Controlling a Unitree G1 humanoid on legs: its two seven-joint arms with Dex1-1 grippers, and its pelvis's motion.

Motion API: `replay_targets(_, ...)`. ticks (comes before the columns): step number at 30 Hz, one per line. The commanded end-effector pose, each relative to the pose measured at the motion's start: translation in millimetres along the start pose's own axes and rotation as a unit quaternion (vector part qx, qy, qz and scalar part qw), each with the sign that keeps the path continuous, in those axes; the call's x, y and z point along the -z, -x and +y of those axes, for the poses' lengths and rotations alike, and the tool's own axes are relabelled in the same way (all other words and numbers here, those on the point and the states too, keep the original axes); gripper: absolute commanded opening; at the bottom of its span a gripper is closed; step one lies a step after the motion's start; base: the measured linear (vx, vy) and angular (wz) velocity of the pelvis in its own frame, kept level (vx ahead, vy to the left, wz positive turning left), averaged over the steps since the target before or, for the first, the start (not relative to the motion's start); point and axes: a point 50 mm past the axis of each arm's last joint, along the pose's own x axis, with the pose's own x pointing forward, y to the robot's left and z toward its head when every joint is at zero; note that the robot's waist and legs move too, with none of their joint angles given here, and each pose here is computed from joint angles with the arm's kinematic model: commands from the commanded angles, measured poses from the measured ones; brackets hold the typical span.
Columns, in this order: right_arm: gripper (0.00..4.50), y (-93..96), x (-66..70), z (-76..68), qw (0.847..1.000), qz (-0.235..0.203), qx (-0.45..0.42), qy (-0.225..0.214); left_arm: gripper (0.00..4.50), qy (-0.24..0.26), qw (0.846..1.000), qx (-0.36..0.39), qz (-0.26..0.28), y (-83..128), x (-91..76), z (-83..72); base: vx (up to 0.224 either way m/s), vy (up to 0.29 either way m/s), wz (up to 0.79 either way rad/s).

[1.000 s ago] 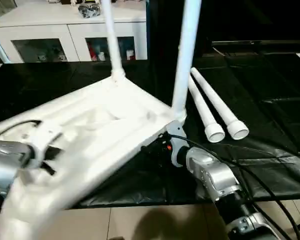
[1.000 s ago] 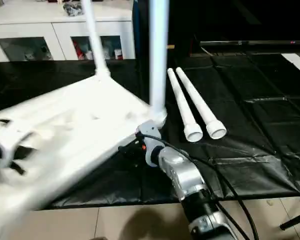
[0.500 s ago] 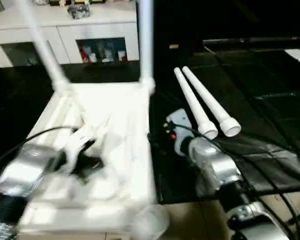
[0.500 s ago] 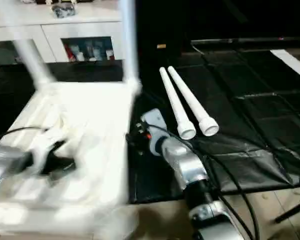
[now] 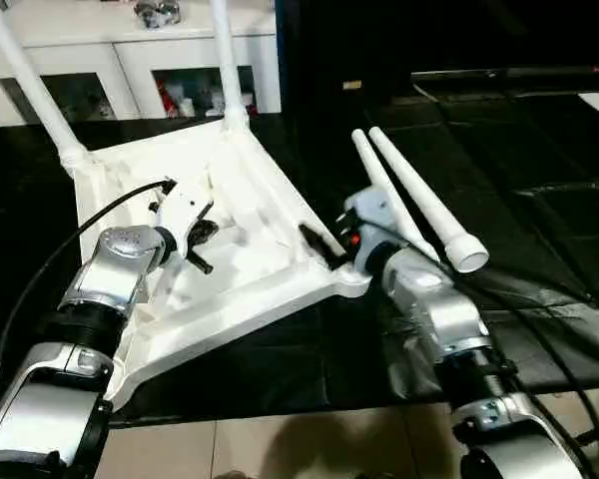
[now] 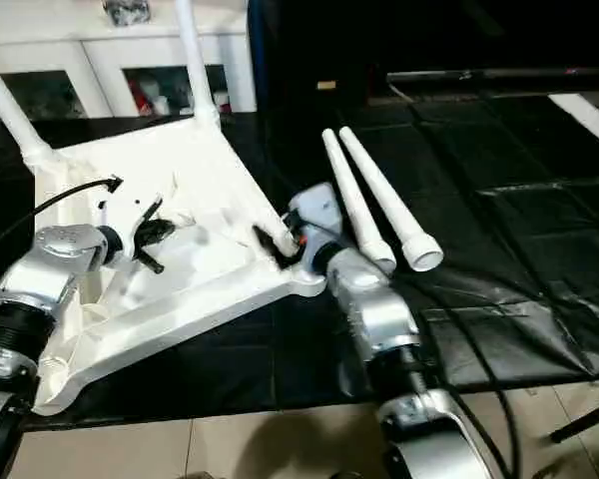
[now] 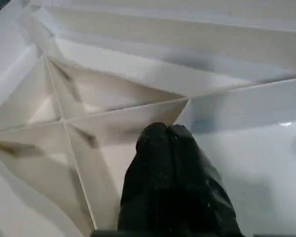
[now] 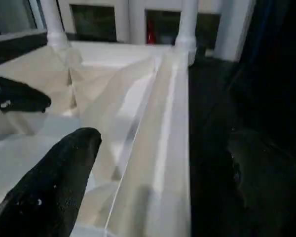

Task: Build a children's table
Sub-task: Rotate table base, then pick table leg

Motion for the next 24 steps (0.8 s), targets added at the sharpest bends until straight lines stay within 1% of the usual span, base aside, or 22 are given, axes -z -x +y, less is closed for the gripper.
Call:
replay_targets(1,4.5,5.8,-3.9,-3.3,1.0,-0.007,0.012,-0.012,0.06,-0.004,0.999,0.018,-0.029,5,-6.0,-0.1,0.0,0.0,0.0)
replay_targets(2,4.5,9.7,-4.4,-6.4,0.999,-0.006,0.028,-0.016,0.06,-0.005,0.998,0.038,-0.053,8,-9.8,-4.3,0.0,0.0,0.0)
replay_targets(4,4.5,11.8,-3.5,-10.8,0.998,0.002,0.051,-0.023,0.06,0.008,0.996,0.053,-0.073,12,-12.9,-8.3,0.0,0.0,0.0)
replay_targets(6,4.5,12.4,-3.8,-20.0,0.996,0.015,0.086,-0.02,0.06,0.037,0.992,0.081,-0.091,19,-16.2,-14.3,0.0,0.0,0.0)
replay_targets(8,4.5,12.6,-5.0,-28.1,0.994,0.023,0.106,-0.014,0.33,0.052,0.988,0.106,-0.104,23,-19.2,-20.3,0.0,0.0,0.0)
replay_targets(9,4.5,10.4,-5.2,-37.6,0.991,0.042,0.125,-0.019,0.42,0.053,0.983,0.131,-0.113,27,-21.4,-27.5,0.0,0.0,0.0)
replay_targets(11,4.5,5.6,-6.1,-50.5,0.986,0.078,0.149,-0.012,0.44,0.043,0.978,0.168,-0.119,36,-24.3,-35.8,0.0,0.0,0.0)
replay_targets(12,4.5,2.6,-6.9,-55.7,0.983,0.095,0.159,-0.007,0.57,0.043,0.975,0.181,-0.12,40,-25.3,-38.4,0.0,0.0,0.0)
replay_targets(13,4.5,2.6,-6.9,-55.7,0.983,0.095,0.159,-0.007,0.73,0.043,0.975,0.181,-0.12,40,-25.3,-38.4,0.0,0.0,0.0)
replay_targets(14,4.5,-3.3,-10.1,-65.3,0.979,0.108,0.171,-0.01,0.84,0.041,0.971,0.204,-0.119,47,-27.7,-43.6,0.0,0.0,0.0)
replay_targets(15,4.5,-5.6,-10.8,-68.9,0.979,0.114,0.171,-0.019,0.89,0.04,0.969,0.214,-0.115,49,-28.2,-46.4,0.0,0.0,0.0)
replay_targets(17,4.5,-5.8,-10.9,-69.3,0.978,0.114,0.171,-0.02,1.03,0.04,0.969,0.215,-0.114,50,-28.2,-46.7,0.0,0.0,0.0)
replay_targets(18,4.5,-7.9,-11.5,-74.3,0.976,0.122,0.179,-0.03,1.18,0.037,0.967,0.228,-0.108,53,-29.1,-50.5,0.0,0.0,0.0)
replay_targets(19,4.5,-9.6,-11.1,-79.1,0.973,0.132,0.185,-0.043,1.18,0.038,0.965,0.24,-0.101,55,-29.6,-55.1,0.0,0.0,0.0)
replay_targets(20,4.5,-11.1,-10.5,-82.4,0.971,0.143,0.187,-0.05,1.29,0.042,0.963,0.249,-0.096,59,-30.4,-59.1,0.0,0.0,0.0)
replay_targets(21,4.5,-11.9,-10.2,-84.1,0.969,0.15,0.188,-0.054,1.29,0.045,0.962,0.254,-0.093,61,-30.9,-61.4,0.0,0.0,0.0)
replay_targets(22,4.5,-12.5,-7.7,-85.7,0.966,0.166,0.19,-0.063,1.38,0.049,0.961,0.258,-0.086,65,-30.2,-63.8,0.0,0.0,0.0)
replay_targets(23,4.5,-12.5,-7.5,-85.8,0.965,0.167,0.191,-0.063,1.47,0.05,0.961,0.258,-0.085,66,-30.1,-64.0,0.0,0.0,0.0)
replay_targets(24,4.5,-11.8,-4.8,-86.5,0.961,0.184,0.197,-0.062,1.58,0.05,0.961,0.258,-0.082,68,-29.1,-64.6,0.0,0.0,0.0)
